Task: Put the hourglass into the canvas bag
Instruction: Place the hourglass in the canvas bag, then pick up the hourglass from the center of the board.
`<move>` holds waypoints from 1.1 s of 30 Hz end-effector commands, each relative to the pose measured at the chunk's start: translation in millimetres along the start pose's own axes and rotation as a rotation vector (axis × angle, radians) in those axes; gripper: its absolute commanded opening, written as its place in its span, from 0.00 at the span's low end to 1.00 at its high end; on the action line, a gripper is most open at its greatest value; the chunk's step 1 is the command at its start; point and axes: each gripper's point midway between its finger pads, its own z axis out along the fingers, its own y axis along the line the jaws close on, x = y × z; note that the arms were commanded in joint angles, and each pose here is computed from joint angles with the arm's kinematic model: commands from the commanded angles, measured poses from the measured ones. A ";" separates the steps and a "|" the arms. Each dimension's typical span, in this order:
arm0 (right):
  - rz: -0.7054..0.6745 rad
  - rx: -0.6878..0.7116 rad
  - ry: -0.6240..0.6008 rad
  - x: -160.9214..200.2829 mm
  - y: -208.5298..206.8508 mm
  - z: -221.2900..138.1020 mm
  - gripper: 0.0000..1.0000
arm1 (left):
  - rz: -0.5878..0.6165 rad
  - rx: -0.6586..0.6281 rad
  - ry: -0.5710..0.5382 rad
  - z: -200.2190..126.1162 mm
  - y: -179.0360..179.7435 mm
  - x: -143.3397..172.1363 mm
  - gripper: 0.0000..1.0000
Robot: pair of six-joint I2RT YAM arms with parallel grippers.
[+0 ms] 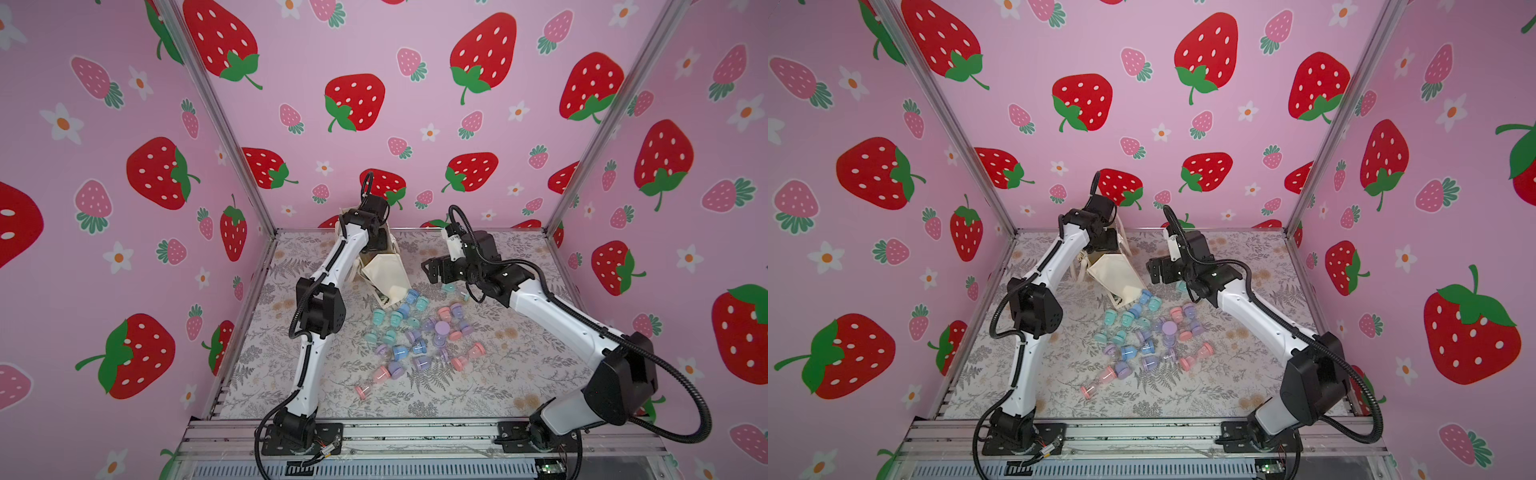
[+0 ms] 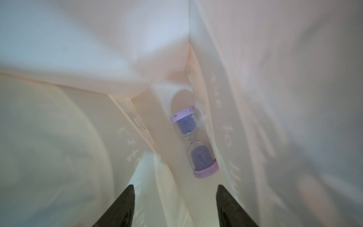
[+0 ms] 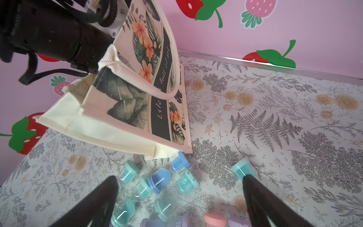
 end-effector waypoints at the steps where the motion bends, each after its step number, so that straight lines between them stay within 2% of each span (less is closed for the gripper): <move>1: -0.002 0.004 -0.005 -2.4 -0.3 -13.2 0.99 | 0.015 0.019 -0.016 -35.1 0.2 -2.9 0.70; 10: 0.001 -0.011 0.004 -7.7 5.2 -33.9 0.99 | -0.009 0.124 -0.174 -123.6 -2.0 -31.0 0.75; 17: 0.009 -0.023 0.041 5.6 8.4 -46.4 0.99 | 0.036 0.214 -0.285 -191.4 -13.7 -18.1 0.76; 23: -0.010 -0.030 0.113 32.3 17.3 -54.5 0.99 | 0.096 0.228 -0.324 -224.0 -15.7 31.7 0.76; 29: -0.028 0.002 0.190 66.6 15.6 -63.3 0.99 | 0.158 0.216 -0.276 -219.8 -13.8 109.1 0.76; 33: 0.003 0.030 0.242 89.7 7.5 -71.5 0.99 | 0.244 0.274 -0.265 -217.5 -39.7 151.6 0.77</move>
